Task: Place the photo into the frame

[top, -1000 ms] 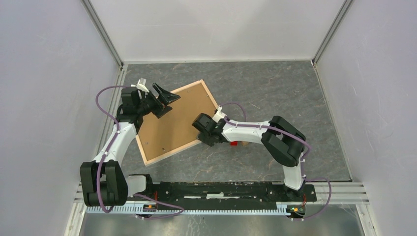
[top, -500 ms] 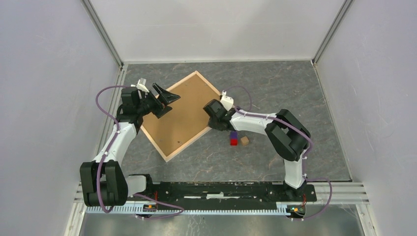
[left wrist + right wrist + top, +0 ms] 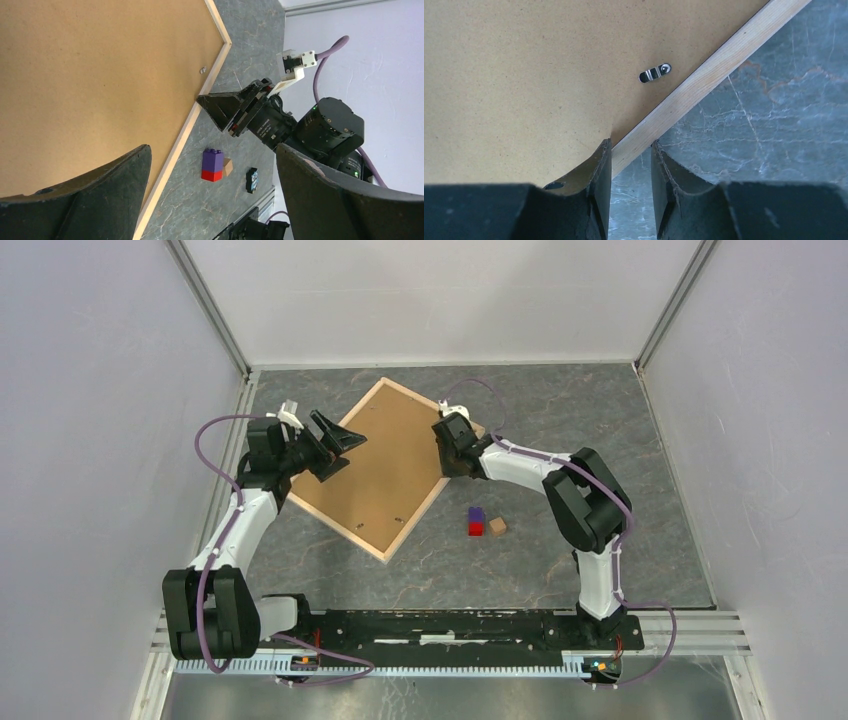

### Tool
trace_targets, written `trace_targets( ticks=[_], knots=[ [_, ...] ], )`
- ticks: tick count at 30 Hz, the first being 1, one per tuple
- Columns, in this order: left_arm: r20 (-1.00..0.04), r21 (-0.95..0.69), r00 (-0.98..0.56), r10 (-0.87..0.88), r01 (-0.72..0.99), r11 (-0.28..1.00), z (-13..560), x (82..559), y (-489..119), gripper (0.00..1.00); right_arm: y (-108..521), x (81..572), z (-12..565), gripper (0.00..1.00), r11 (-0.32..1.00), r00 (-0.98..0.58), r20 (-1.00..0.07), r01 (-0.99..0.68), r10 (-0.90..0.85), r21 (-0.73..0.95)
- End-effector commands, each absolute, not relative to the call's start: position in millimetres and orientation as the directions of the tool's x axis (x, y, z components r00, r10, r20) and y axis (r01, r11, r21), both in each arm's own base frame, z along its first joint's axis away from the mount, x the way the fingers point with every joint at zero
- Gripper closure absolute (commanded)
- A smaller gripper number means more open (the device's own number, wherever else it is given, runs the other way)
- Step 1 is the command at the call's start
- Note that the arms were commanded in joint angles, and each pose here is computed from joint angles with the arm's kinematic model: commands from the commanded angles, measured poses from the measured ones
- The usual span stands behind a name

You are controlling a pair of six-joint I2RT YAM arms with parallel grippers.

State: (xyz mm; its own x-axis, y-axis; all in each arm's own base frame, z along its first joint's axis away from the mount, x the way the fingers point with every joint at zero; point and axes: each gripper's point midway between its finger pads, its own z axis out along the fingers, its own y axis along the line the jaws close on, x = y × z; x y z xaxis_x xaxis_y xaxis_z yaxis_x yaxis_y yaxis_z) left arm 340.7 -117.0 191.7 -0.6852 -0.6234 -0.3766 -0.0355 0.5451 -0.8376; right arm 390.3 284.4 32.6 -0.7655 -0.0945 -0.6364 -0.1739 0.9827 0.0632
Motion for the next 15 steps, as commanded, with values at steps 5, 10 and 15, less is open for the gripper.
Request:
trace_targets(
  ticks=[5, 10, 15],
  knots=[
    [-0.463, -0.807, -0.654, -0.598, 0.032, 0.589, 207, 349, -114, 0.0, 282, 351, -7, 1.0, 0.808, -0.682, -0.516, -0.588, -0.518, -0.033],
    [-0.468, -0.786, -0.651, -0.597, -0.001, 0.618, 198, 352, -109, 0.0, 285, 347, -9, 1.0, 0.772, -0.654, -0.519, -0.635, -0.55, -0.018],
    [-0.499, -0.743, -0.637, -0.587, -0.034, 0.669, 193, 356, -98, 0.0, 293, 351, 3, 0.93, 0.856, -0.747, -0.535, -0.511, -0.394, 0.082]
  ],
)
